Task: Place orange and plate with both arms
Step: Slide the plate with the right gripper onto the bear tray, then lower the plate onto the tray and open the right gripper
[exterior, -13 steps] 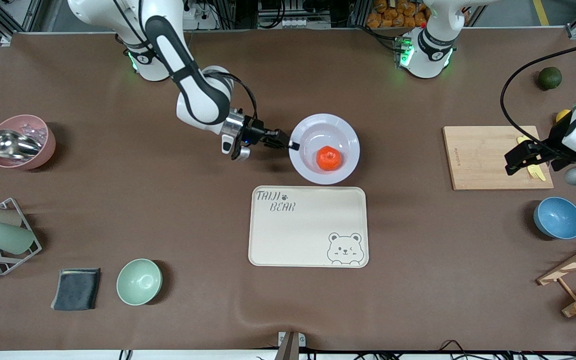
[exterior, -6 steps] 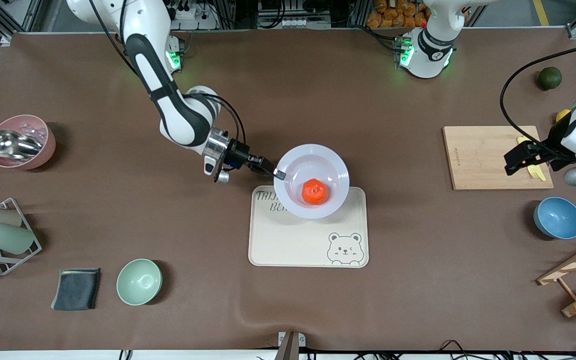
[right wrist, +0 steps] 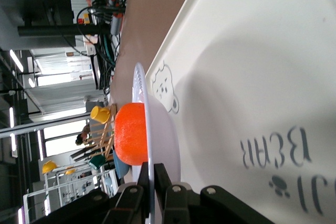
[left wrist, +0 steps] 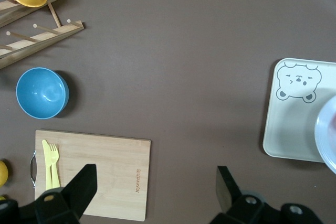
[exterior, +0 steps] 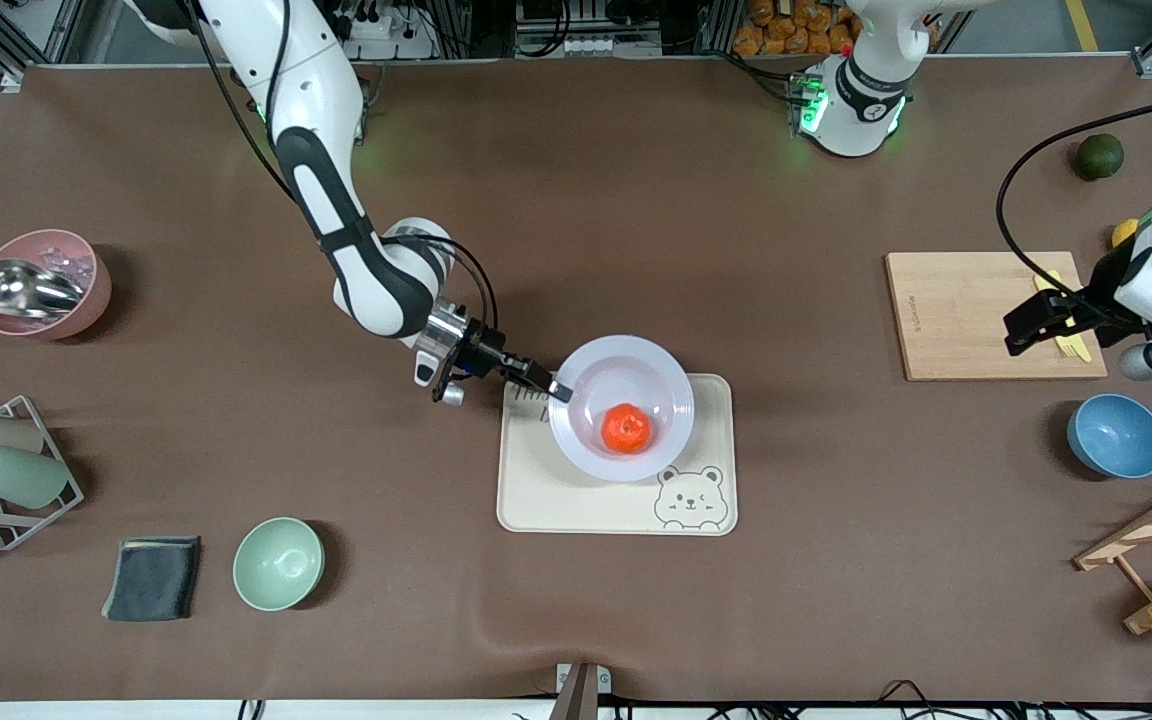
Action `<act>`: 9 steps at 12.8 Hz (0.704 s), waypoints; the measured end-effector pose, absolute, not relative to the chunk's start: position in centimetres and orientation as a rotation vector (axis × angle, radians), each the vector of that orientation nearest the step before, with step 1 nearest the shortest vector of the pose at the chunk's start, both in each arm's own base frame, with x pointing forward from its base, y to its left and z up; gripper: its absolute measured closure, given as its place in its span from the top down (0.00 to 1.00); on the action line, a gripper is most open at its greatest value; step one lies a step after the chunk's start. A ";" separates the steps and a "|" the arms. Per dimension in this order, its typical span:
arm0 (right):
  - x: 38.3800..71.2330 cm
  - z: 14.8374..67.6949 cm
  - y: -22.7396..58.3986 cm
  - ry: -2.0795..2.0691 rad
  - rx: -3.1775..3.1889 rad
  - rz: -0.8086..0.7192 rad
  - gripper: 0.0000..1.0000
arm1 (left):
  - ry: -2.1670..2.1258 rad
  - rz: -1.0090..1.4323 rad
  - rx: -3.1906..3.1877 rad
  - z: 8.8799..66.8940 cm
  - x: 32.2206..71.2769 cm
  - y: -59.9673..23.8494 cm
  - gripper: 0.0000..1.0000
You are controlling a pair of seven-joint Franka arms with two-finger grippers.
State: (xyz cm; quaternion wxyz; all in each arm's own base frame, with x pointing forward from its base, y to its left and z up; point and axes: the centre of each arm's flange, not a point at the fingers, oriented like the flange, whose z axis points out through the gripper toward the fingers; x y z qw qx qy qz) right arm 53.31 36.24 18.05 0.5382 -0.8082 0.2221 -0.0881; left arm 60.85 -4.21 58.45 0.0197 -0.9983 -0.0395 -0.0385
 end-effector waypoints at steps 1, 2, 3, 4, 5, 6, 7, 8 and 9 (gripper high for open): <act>54.1 17.8 36.6 0.533 -1.922 -0.218 0.07 | -0.122 -0.117 -3.098 58.2 60.9 -4.2 1.00; 54.7 17.3 36.9 0.537 -1.920 -0.223 0.07 | -0.122 -0.115 -3.098 58.1 61.0 -4.2 1.00; 55.1 16.7 37.1 0.540 -1.921 -0.225 0.07 | -0.122 -0.115 -3.098 58.0 61.1 -4.2 1.00; 55.4 15.9 37.3 0.542 -1.923 -0.224 0.07 | -0.122 -0.115 -3.099 57.9 61.1 -4.2 1.00; 55.6 15.2 37.4 0.545 -1.926 -0.222 0.07 | -0.122 -0.116 -3.099 57.8 61.2 -4.2 1.00; 55.8 14.4 37.4 0.549 -1.931 -0.219 0.07 | -0.121 -0.117 -3.099 57.8 61.2 -4.2 1.00; 55.8 13.8 37.4 0.552 -1.935 -0.218 0.07 | -0.121 -0.117 -3.099 57.8 61.2 -4.2 1.00; 55.8 13.4 37.3 0.555 -1.938 -0.215 0.07 | -0.121 -0.117 -3.099 57.8 61.2 -4.2 1.00; 55.8 13.2 37.3 0.556 -1.940 -0.214 0.07 | -0.121 -0.117 -3.099 57.8 61.2 -4.2 1.00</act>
